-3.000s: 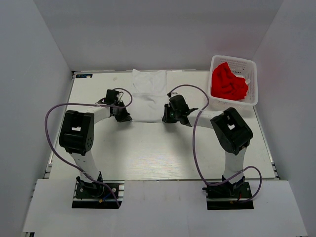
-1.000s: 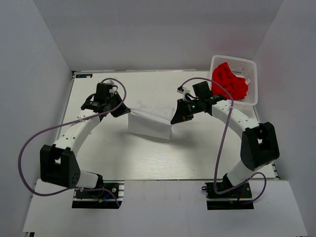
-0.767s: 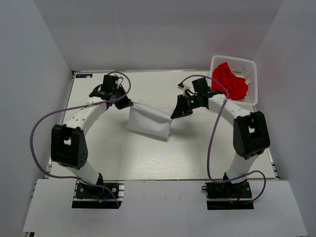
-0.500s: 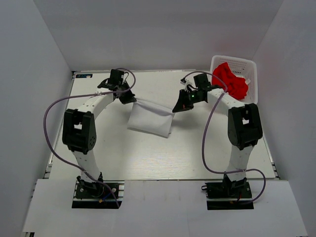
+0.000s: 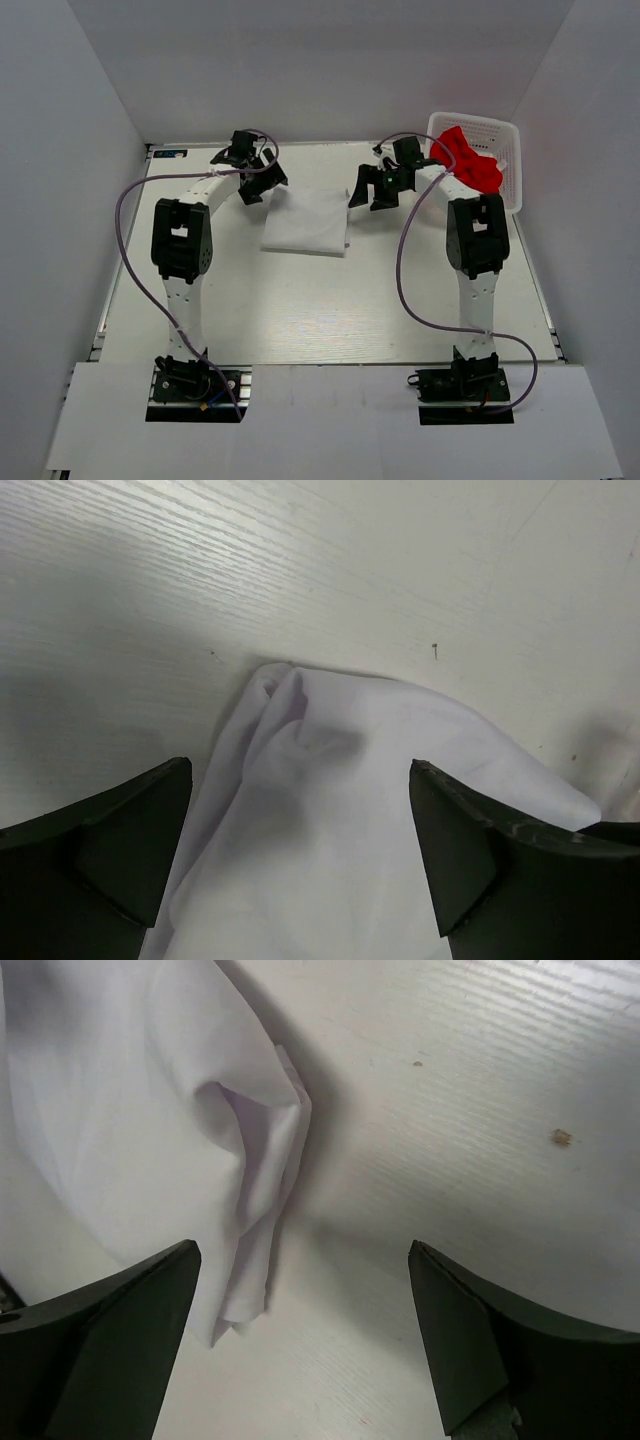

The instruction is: Fold and stack the t-shirts

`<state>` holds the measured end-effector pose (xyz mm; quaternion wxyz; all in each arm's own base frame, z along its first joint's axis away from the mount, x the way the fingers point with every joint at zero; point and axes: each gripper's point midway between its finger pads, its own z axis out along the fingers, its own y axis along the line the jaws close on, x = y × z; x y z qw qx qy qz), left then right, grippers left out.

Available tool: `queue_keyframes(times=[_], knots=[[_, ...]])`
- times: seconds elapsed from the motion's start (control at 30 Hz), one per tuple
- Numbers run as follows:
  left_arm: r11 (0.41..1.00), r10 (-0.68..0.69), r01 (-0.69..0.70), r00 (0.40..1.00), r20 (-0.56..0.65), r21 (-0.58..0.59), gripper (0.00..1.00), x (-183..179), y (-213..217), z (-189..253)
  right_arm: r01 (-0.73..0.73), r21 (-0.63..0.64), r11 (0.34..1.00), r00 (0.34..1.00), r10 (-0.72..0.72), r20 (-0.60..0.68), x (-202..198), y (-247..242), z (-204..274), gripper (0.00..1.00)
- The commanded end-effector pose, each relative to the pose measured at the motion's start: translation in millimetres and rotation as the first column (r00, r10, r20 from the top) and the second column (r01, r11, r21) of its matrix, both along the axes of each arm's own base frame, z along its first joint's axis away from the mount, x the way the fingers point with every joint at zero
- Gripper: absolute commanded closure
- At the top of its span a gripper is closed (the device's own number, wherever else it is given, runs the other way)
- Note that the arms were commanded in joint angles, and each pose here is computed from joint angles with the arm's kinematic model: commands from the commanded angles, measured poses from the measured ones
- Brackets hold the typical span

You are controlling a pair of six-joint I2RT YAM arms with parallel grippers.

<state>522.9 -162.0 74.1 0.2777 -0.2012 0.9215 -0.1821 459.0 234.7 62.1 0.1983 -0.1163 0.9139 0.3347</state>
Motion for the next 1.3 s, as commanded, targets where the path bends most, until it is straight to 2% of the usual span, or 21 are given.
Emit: queue_keyframes(times=[0.0,0.03,0.07,0.13,0.3,0.37,0.4,0.47,0.57,0.7,0.73,0.8,0.9,0.93,0.97,1.1,1.2,1.27], knots=[[0.999,0.033,-0.034,0.991,0.130,0.010,0.00,16.6,8.6,53.7,0.009,-0.001,1.000,0.974,-0.009,0.226,19.5,1.8,68.1,0.10],[0.999,0.028,-0.032,0.988,0.154,0.024,0.00,12.0,8.1,65.9,0.012,0.003,1.000,0.965,-0.013,0.261,16.5,0.6,83.5,0.10],[0.998,0.040,-0.046,0.987,0.155,0.036,0.00,7.3,12.4,67.2,0.009,-0.014,1.000,0.973,-0.005,0.232,3.0,0.0,68.7,0.10],[0.998,0.002,-0.011,0.988,0.155,0.060,0.00,-7.1,11.3,57.3,-0.001,0.006,1.000,0.962,-0.001,0.273,-6.0,3.0,82.9,0.10],[0.990,-0.077,0.065,0.992,0.095,0.129,0.00,-35.3,15.7,33.2,-0.013,0.000,1.000,0.965,0.012,0.262,-43.1,6.6,85.6,0.10],[0.986,-0.103,0.095,0.993,0.049,0.138,0.04,-43.8,15.8,15.9,0.026,-0.003,1.000,0.959,-0.024,0.282,-44.5,4.3,90.6,0.10],[0.984,-0.114,0.107,0.993,0.038,0.140,0.08,-46.6,11.0,8.3,0.026,-0.007,1.000,0.961,-0.024,0.274,-57.2,2.7,88.6,0.10],[0.982,-0.142,0.134,0.988,0.052,0.134,0.12,-46.3,7.8,5.2,0.037,0.024,0.999,0.943,-0.042,0.330,-64.3,2.2,113.4,0.10],[0.977,-0.157,0.156,0.988,-0.004,0.147,0.21,-54.2,1.3,-14.8,0.062,0.016,0.998,0.944,-0.064,0.324,-82.1,-8.2,110.4,0.10],[0.963,-0.194,0.204,0.978,-0.075,0.178,0.39,-60.7,-5.1,-38.2,0.111,-0.020,0.994,0.932,-0.097,0.350,-96.0,-24.7,116.2,0.10],[0.961,-0.182,0.195,0.980,-0.082,0.195,0.49,-58.2,-2.3,-40.3,0.124,-0.020,0.992,0.924,-0.108,0.367,-102.9,-29.9,122.4,0.10],[0.954,-0.175,0.202,0.975,-0.134,0.221,0.55,-64.5,-0.5,-56.6,0.133,-0.012,0.991,0.915,-0.118,0.387,-109.7,-34.3,131.4,0.10],[0.941,-0.172,0.213,0.971,-0.167,0.264,0.77,-64.0,6.5,-65.5,0.149,-0.017,0.989,0.902,-0.129,0.412,-117.8,-42.4,134.4,0.10],[0.937,-0.158,0.202,0.973,-0.169,0.285,0.86,-61.2,10.1,-69.2,0.153,-0.009,0.988,0.891,-0.134,0.433,-120.1,-44.3,140.3,0.10],[0.929,-0.159,0.205,0.973,-0.168,0.307,1.00,-59.6,13.5,-66.2,0.155,-0.011,0.988,0.892,-0.135,0.431,-122.6,-45.6,137.6,0.10],[0.896,-0.117,0.185,0.975,-0.188,0.404,1.00,-50.8,39.8,-55.2,0.166,-0.002,0.986,0.872,-0.145,0.467,-124.3,-49.1,144.6,0.10],[0.834,-0.056,0.130,0.987,-0.152,0.537,1.00,-34.9,74.9,-31.6,0.149,0.019,0.989,0.871,-0.140,0.471,-123.7,-44.6,145.0,0.10],[0.762,-0.018,0.087,0.993,-0.114,0.642,1.00,-24.1,100.3,-13.5,0.145,0.024,0.989,0.870,-0.139,0.474,-122.1,-43.5,143.8,0.10]])
